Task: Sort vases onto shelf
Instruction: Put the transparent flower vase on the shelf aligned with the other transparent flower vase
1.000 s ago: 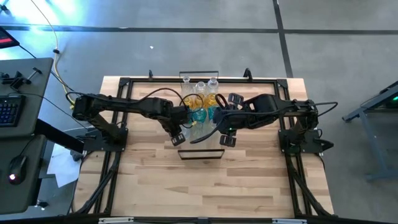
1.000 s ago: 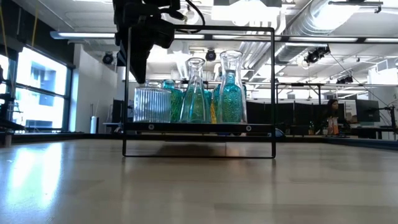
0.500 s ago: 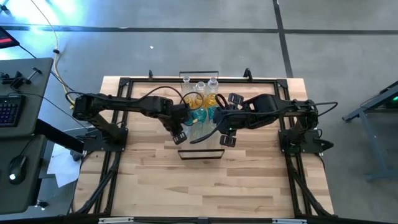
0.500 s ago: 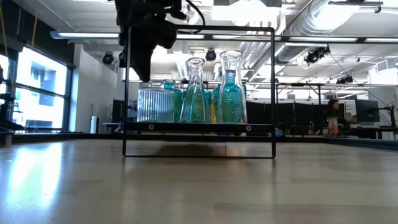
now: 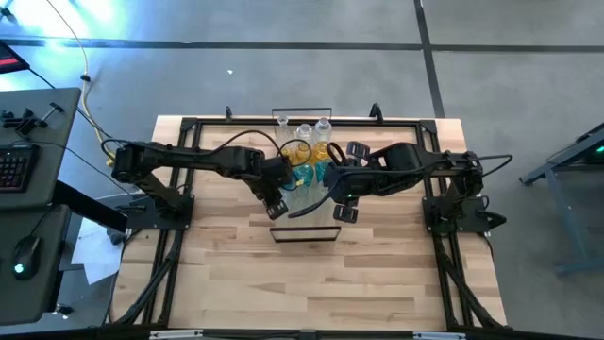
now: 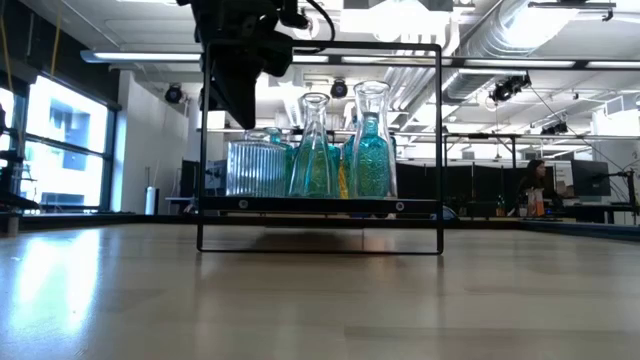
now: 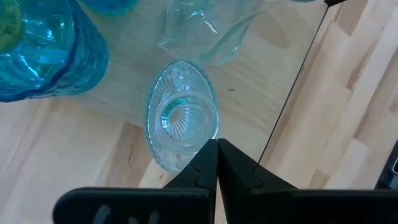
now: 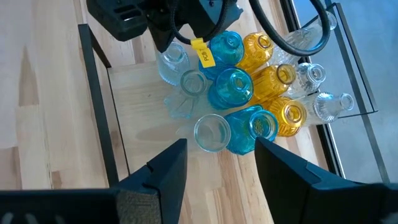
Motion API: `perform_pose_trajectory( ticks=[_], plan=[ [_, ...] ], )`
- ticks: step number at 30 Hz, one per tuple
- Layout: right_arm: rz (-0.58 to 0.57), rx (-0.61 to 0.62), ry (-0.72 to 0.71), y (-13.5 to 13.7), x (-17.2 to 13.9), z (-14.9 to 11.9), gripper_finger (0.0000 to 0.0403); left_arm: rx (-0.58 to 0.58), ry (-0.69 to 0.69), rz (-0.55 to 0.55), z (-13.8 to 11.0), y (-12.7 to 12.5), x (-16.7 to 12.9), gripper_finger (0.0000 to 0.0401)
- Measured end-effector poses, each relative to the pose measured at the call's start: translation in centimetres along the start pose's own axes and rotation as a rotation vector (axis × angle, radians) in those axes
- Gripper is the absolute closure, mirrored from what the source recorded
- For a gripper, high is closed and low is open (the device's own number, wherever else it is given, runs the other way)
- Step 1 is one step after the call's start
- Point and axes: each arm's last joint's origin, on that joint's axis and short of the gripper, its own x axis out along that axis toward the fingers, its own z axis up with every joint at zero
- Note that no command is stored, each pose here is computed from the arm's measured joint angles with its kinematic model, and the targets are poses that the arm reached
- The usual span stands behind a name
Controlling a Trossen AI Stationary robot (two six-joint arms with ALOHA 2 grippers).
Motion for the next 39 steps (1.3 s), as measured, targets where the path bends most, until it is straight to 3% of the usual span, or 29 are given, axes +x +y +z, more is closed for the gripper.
perform_pose_trajectory(
  ticks=[23,29,34,39],
  plan=[
    [0.001,-0.001,0.000,0.0,0.0,0.0,0.0233,-0.051,-0.072,-0.003,0.8,0.3,0.1,0.0401],
    [0.001,-0.001,0.000,0.0,0.0,0.0,0.0233,-0.039,-0.110,-0.003,0.9,0.0,-1.6,0.0401],
    [0.000,-0.001,0.000,0.0,0.0,0.0,0.0233,-0.003,-0.114,0.109,0.1,0.4,-3.4,0.0401],
    [0.001,-0.001,0.000,0.0,0.0,0.0,0.0233,0.035,-0.003,0.203,-1.2,1.5,-2.8,0.0401]
  ],
)
